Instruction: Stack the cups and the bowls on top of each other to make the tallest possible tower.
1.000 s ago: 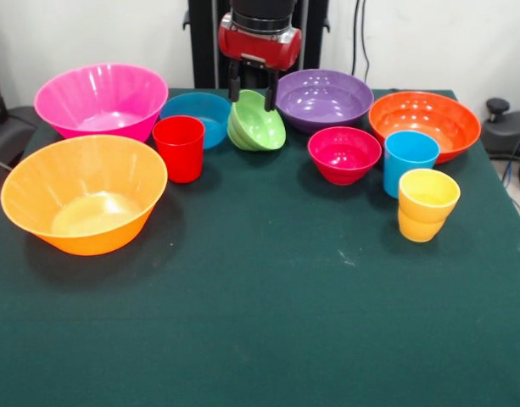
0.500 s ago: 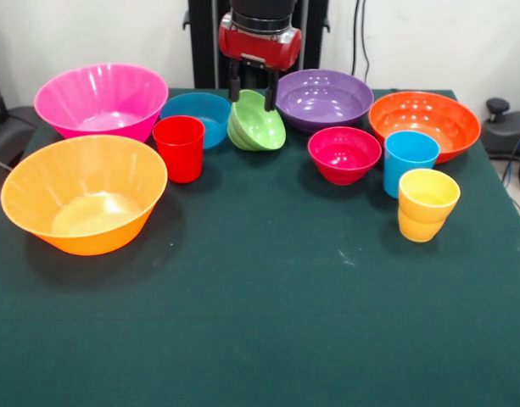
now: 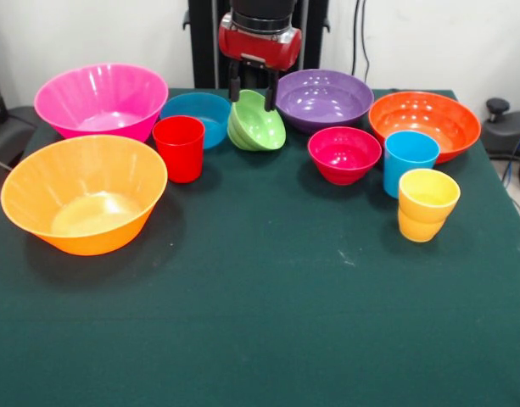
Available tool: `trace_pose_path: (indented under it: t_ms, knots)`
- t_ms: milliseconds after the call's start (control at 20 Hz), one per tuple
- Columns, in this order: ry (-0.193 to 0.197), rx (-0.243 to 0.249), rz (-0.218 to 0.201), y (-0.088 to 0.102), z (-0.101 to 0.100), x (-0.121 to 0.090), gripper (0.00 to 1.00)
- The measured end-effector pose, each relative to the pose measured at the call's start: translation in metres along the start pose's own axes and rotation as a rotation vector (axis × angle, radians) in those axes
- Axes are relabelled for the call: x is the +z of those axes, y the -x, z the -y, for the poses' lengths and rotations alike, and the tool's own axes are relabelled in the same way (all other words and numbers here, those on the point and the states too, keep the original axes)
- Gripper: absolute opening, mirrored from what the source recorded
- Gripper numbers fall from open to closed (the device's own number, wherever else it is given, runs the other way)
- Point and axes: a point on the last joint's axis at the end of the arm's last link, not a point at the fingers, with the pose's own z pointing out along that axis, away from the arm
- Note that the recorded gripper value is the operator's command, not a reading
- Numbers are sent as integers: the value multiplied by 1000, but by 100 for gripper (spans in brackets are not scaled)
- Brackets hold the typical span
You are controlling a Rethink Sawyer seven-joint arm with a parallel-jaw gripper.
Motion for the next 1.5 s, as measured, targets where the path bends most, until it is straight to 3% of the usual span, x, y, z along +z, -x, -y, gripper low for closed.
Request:
trace_pose_path:
  t_ms: [600, 1100, 1500]
  knots:
    - [-6, 0, -11, -1, 1, 0, 100]
    - [-40, 4, -71, -5, 6, -1, 100]
    - [-39, 5, -77, 0, 5, -2, 100]
